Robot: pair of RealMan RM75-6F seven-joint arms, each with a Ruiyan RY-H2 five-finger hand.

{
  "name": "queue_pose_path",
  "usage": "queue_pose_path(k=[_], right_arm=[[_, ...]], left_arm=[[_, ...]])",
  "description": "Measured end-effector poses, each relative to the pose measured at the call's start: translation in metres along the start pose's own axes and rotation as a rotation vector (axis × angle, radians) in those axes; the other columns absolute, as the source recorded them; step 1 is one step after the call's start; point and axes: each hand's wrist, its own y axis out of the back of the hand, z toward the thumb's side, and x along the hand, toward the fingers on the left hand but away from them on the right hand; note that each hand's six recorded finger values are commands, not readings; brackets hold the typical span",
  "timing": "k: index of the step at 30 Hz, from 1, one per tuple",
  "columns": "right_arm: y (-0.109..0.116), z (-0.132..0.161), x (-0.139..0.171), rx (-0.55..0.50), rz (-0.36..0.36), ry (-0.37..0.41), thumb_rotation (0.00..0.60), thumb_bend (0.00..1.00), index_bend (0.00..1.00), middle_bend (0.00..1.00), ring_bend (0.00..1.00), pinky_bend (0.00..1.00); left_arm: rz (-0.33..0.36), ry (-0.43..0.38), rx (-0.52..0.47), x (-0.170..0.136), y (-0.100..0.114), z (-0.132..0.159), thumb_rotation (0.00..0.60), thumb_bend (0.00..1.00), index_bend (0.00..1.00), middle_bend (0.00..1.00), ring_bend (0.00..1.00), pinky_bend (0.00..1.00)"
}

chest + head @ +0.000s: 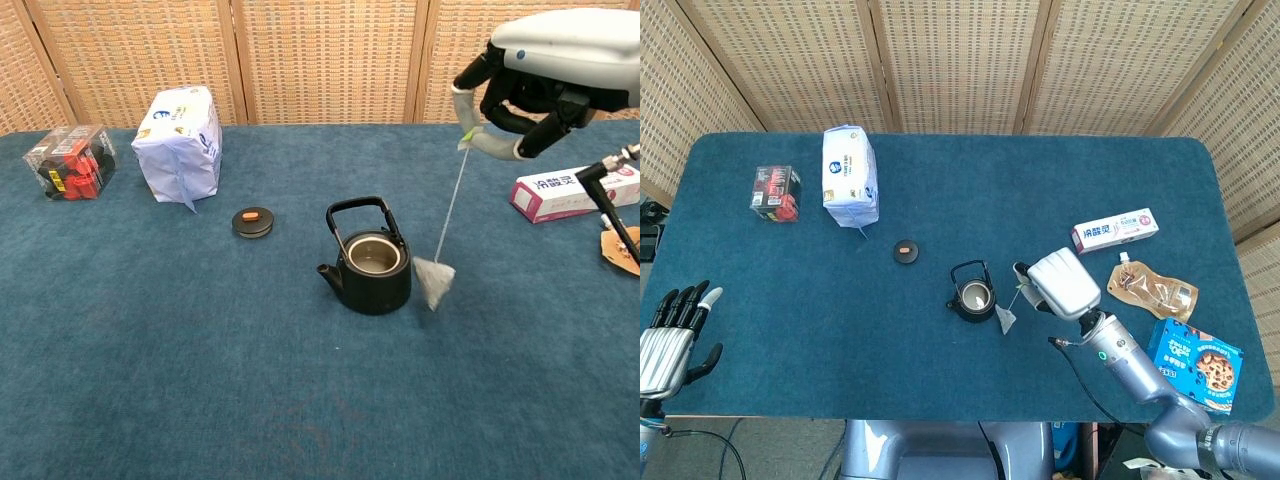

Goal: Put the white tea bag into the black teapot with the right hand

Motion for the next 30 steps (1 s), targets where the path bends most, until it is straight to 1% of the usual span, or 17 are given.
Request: queue_pose_path(k=[5, 12, 19, 22, 25, 30], right_arm=[[0.008, 0.004, -0.003, 0.003, -0.015, 0.01, 0.58, 0.66, 0.63, 0.9, 0.91, 0.99], [0.026, 0.012, -0.016, 0.018, -0.034, 0.034, 0.581, 0.66, 0.63, 0.9, 0.91, 0.99], [0.04, 0.016, -0.029, 0.038, -0.038, 0.034, 0.583, 0.66, 0.63, 0.9, 0.91, 0.99], [0.048, 0.025, -0.038, 0.038, -0.063, 0.062, 0.58, 0.65, 0.63, 0.9, 0.91, 0.99], [0.045, 0.026, -0.033, 0.041, -0.063, 0.063, 0.58, 0.66, 0.63, 0.9, 0.91, 0.99], [0.041, 0.026, -0.027, 0.05, -0.041, 0.052, 0.581, 0.66, 0.63, 0.9, 0.91, 0.99]], left_arm=[[-0.001, -0.001, 0.0, 0.0, -0.001, 0.0, 0.6, 0.41, 0.0, 0.0, 0.0, 0.0], [-0.003, 0.003, -0.001, 0.0, -0.002, -0.001, 0.6, 0.41, 0.0, 0.0, 0.0, 0.0], [-0.008, 0.007, -0.003, 0.0, -0.004, -0.002, 0.6, 0.41, 0.0, 0.0, 0.0, 0.0], [-0.011, 0.008, -0.005, 0.0, -0.005, -0.002, 0.6, 0.41, 0.0, 0.0, 0.0, 0.0], [-0.013, 0.008, -0.005, 0.0, -0.006, -0.003, 0.6, 0.41, 0.0, 0.0, 0.0, 0.0], [-0.013, 0.008, -0.006, 0.0, -0.006, -0.003, 0.6, 0.41, 0.0, 0.0, 0.0, 0.0]])
